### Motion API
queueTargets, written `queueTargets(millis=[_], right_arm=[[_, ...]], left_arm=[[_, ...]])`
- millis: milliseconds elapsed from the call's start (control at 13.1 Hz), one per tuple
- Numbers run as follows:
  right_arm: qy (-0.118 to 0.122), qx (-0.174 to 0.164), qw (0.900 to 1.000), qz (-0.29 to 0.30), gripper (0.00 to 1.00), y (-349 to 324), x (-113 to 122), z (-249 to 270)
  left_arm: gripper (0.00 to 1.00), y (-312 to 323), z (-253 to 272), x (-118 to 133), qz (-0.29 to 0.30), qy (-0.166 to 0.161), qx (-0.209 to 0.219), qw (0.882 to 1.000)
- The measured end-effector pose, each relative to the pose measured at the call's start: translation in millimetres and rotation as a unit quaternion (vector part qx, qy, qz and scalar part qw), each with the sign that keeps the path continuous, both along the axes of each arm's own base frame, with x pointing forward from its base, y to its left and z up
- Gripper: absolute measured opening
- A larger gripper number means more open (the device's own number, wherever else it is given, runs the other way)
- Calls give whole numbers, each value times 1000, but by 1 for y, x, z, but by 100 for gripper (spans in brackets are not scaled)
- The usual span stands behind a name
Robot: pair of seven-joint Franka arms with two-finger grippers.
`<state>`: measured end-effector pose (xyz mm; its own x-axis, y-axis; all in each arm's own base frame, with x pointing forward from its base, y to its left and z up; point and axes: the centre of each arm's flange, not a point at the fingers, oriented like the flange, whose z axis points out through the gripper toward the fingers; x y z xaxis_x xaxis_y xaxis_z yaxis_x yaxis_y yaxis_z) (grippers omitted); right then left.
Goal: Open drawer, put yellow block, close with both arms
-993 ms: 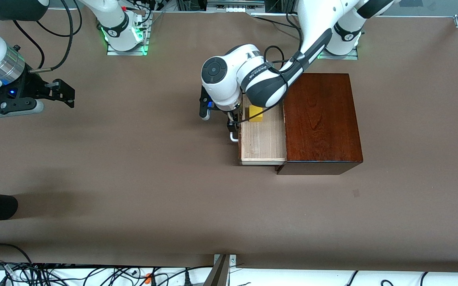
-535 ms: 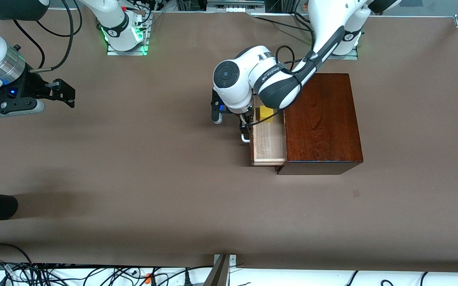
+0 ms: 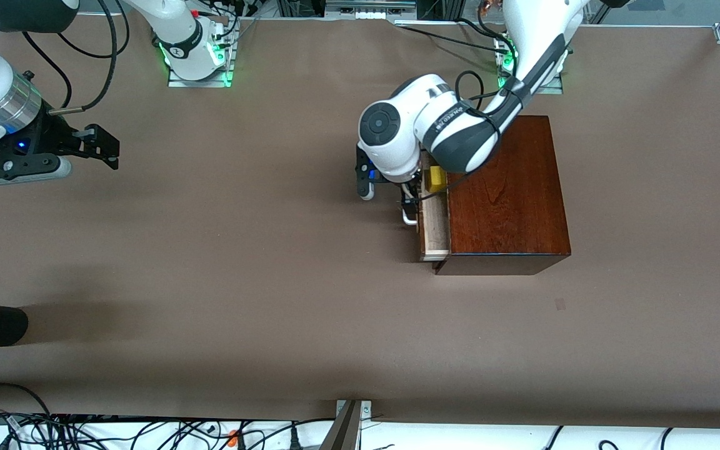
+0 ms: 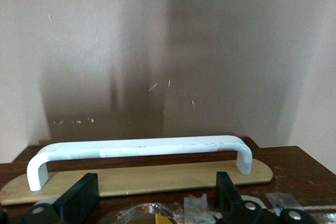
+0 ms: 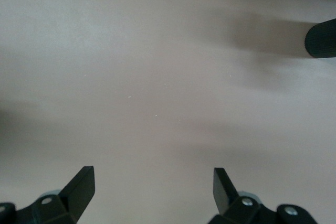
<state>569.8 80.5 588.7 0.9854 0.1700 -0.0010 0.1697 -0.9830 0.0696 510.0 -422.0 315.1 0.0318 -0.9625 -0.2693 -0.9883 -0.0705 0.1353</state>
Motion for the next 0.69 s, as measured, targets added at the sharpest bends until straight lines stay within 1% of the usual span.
queueTargets(millis=[229,305,535,687], right_arm=[[1,0,1000,2,100,3,0,-1],[1,0,1000,2,100,3,0,-1],[3,0,1000,2,100,3,1,-2],[3,0,1000,2,100,3,1,-3]], left_arm=[[100,37,-12,12,26,22,25,999],[100,44,-12,15,29,27,24,999],[100,44,-11,16,29,28,22,999],[100,39,-9,14,44,17,23,999]])
